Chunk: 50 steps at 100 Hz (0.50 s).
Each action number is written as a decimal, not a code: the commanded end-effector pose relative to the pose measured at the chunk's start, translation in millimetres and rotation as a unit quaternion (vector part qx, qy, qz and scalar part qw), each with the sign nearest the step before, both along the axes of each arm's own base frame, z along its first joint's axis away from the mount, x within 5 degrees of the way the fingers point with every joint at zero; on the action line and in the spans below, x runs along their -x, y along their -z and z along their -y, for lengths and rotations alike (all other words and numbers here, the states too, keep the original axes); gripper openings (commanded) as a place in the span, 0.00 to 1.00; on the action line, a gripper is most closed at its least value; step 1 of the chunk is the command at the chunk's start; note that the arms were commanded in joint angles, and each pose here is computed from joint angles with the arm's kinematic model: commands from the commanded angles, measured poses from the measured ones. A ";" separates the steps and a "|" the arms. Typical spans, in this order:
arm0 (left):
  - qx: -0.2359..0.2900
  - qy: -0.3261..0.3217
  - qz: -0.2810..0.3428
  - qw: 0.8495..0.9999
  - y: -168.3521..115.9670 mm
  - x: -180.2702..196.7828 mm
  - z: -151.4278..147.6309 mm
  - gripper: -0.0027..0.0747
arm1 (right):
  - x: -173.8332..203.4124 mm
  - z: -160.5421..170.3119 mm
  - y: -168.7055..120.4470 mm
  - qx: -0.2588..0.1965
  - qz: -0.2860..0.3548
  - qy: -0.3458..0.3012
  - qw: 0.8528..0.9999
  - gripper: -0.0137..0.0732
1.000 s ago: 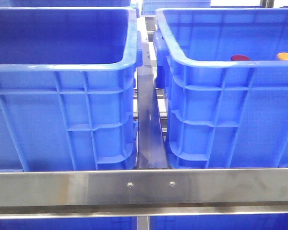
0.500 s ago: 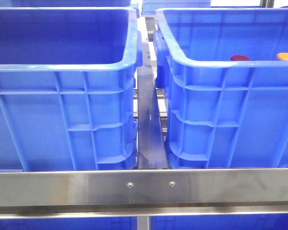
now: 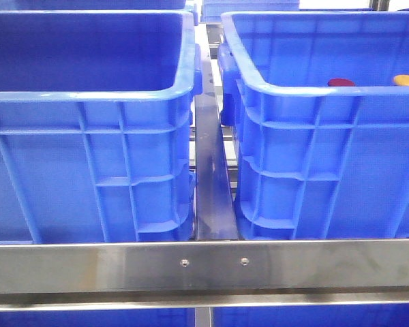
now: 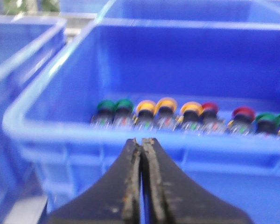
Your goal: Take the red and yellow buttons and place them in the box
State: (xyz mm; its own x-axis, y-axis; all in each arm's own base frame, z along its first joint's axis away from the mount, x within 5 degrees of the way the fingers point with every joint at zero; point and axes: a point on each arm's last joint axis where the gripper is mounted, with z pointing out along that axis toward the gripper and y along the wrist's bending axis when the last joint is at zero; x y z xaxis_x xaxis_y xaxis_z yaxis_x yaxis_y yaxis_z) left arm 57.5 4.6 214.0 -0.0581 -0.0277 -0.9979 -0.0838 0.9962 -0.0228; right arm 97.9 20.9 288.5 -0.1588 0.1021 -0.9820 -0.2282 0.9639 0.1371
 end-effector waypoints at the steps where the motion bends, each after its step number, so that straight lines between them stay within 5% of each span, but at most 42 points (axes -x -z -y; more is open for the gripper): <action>1: 0.011 -0.009 0.056 0.998 -5.2 -0.3 -1.1 0.01 | -0.7 1.1 -8.9 -0.008 0.014 0.007 1.000 0.08; 12: -0.007 -0.010 0.102 0.995 11.1 1.6 -1.2 0.01 | -0.7 1.1 -8.9 -0.008 0.014 0.007 1.000 0.08; 50: -0.014 0.024 0.073 0.997 15.4 2.0 2.8 0.01 | -0.7 0.5 -8.7 -0.009 0.013 0.004 1.000 0.08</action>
State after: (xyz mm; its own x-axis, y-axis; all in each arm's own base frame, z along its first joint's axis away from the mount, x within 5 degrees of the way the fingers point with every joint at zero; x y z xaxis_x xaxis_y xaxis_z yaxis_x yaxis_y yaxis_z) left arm 55.8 2.7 208.4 0.0403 0.0097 -0.9991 -0.0487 0.9988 0.0078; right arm 97.6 21.3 288.0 -0.1613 0.1038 -0.9814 -0.2318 0.9626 0.1400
